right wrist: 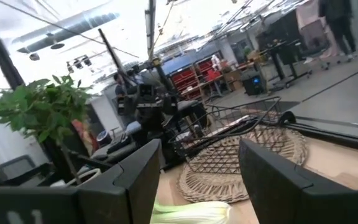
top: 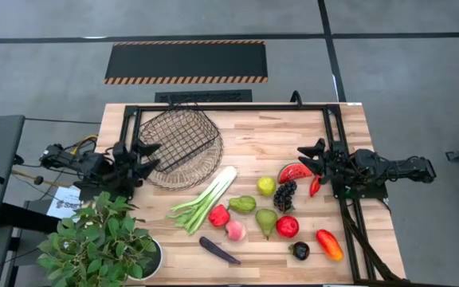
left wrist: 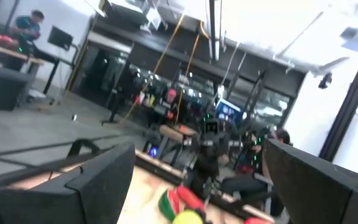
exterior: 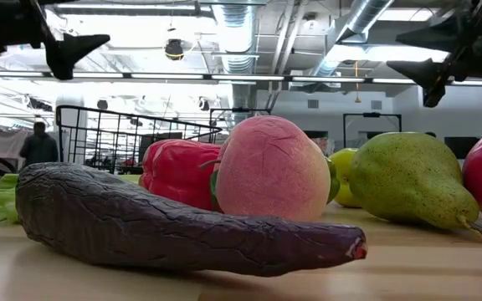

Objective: Build produce basket
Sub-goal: Put the red bell pepper into the wire basket

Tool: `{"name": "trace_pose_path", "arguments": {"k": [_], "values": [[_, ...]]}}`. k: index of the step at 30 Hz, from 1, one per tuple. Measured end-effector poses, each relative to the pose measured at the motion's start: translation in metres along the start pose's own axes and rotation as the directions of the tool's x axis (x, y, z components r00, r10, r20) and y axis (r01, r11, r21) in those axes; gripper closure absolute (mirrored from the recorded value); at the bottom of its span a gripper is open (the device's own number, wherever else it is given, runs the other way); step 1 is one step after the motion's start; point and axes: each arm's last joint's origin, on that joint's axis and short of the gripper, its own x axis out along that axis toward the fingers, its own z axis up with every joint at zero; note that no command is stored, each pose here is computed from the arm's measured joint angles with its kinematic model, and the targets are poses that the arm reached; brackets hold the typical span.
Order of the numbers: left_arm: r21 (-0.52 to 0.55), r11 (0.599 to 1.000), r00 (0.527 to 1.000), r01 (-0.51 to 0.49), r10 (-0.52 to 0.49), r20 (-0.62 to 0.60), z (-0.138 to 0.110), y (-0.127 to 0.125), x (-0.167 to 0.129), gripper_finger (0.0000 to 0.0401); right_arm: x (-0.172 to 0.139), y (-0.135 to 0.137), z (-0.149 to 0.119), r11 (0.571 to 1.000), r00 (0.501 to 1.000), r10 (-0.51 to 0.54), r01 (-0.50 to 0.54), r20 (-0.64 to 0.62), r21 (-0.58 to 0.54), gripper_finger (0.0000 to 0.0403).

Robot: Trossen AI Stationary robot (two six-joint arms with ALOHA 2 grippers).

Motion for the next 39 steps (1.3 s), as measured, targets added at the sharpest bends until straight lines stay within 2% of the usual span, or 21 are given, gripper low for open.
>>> {"name": "trace_pose_path", "arguments": {"k": [8, 13, 17, 22, 27, 33, 39], "values": [[-0.075, 0.997, 1.000, 0.007, -0.005, 0.022, 0.015, -0.004, 0.001, 0.0060, 0.001, 0.005, 0.017, 0.999, 0.998, -0.038, 0.039, 0.057, -0.017, 0.0168], [-0.052, 0.999, 0.999, 0.006, -0.008, -0.044, 0.029, -0.013, 0.007, 0.0060, 0.008, 0.011, 0.028, 0.992, 0.995, -0.091, 0.094, 0.045, -0.078, 0.0164], [0.005, 1.000, 0.988, -0.022, 0.023, -0.150, 0.038, -0.023, 0.019, 0.0057, 0.021, 0.018, 0.036, 0.981, 0.991, -0.132, 0.130, -0.001, -0.145, 0.0154], [0.090, 0.995, 0.952, -0.042, 0.067, -0.299, 0.047, -0.042, 0.041, 0.0050, 0.041, 0.026, 0.042, 0.957, 0.965, -0.213, 0.174, -0.151, -0.231, 0.0149], [0.174, 0.984, 0.908, -0.042, 0.110, -0.405, 0.049, -0.063, 0.067, 0.0046, 0.057, 0.034, 0.048, 0.927, 0.914, -0.297, 0.207, -0.275, -0.312, 0.0148], [0.240, 0.971, 0.864, 0.012, 0.111, -0.491, 0.042, -0.084, 0.097, 0.0046, 0.069, 0.037, 0.048, 0.895, 0.859, -0.372, 0.232, -0.352, -0.381, 0.0148], [0.253, 0.967, 0.823, 0.038, 0.113, -0.557, 0.027, -0.094, 0.126, 0.0046, 0.074, 0.036, 0.042, 0.887, 0.836, -0.393, 0.234, -0.383, -0.398, 0.0148]]}}
